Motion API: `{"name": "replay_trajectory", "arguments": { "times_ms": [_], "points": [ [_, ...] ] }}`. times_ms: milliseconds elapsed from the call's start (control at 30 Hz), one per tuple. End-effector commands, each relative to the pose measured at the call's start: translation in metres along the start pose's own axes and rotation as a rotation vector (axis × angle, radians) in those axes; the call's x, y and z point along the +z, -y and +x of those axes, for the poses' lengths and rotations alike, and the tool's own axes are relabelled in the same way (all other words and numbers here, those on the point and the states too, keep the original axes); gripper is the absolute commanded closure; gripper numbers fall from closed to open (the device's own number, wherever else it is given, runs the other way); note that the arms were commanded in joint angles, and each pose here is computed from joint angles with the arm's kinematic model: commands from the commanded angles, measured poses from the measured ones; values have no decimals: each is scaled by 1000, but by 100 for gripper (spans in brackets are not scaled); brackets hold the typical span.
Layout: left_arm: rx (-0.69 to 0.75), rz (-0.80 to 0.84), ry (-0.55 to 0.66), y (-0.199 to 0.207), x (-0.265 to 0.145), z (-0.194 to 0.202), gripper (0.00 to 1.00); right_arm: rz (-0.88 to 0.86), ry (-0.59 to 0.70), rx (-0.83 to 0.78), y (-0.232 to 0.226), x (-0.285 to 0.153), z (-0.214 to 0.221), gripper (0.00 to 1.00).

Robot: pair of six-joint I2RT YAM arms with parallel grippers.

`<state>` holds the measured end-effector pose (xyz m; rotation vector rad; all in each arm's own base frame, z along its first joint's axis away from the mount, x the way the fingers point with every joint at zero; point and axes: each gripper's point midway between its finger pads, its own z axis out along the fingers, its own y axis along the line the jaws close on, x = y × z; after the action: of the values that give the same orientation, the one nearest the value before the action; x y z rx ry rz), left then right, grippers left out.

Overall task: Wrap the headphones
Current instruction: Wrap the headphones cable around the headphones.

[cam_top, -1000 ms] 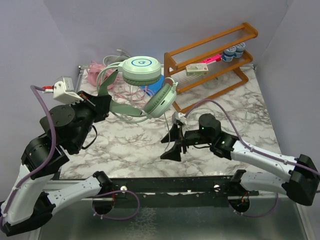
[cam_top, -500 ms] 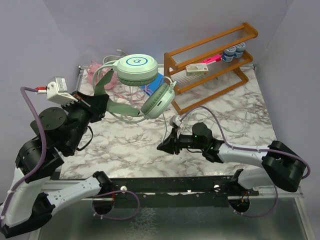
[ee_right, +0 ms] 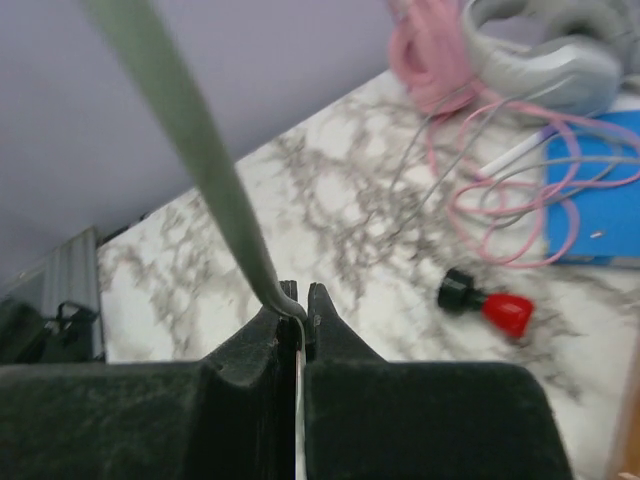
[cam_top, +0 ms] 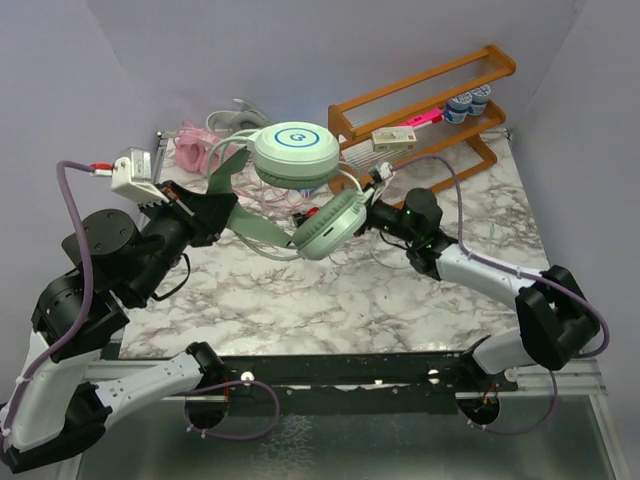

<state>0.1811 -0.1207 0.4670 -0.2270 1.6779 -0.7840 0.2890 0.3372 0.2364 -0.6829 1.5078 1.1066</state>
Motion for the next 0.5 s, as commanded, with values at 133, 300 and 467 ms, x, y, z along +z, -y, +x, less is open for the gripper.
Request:
{"name": "replay_trajectory", "arguments": {
  "times_ms": [133, 300, 467],
  "points": [
    [47, 240, -221, 49, 6, 42, 100, 128, 54, -52, 80, 11, -103, 100],
    [85, 180, -222, 36, 16, 51, 100, 230, 130, -127, 98, -6, -157, 99],
    [144, 75, -218, 12, 27, 60, 100, 404, 203, -209, 103, -39, -194, 99]
  ]
}}
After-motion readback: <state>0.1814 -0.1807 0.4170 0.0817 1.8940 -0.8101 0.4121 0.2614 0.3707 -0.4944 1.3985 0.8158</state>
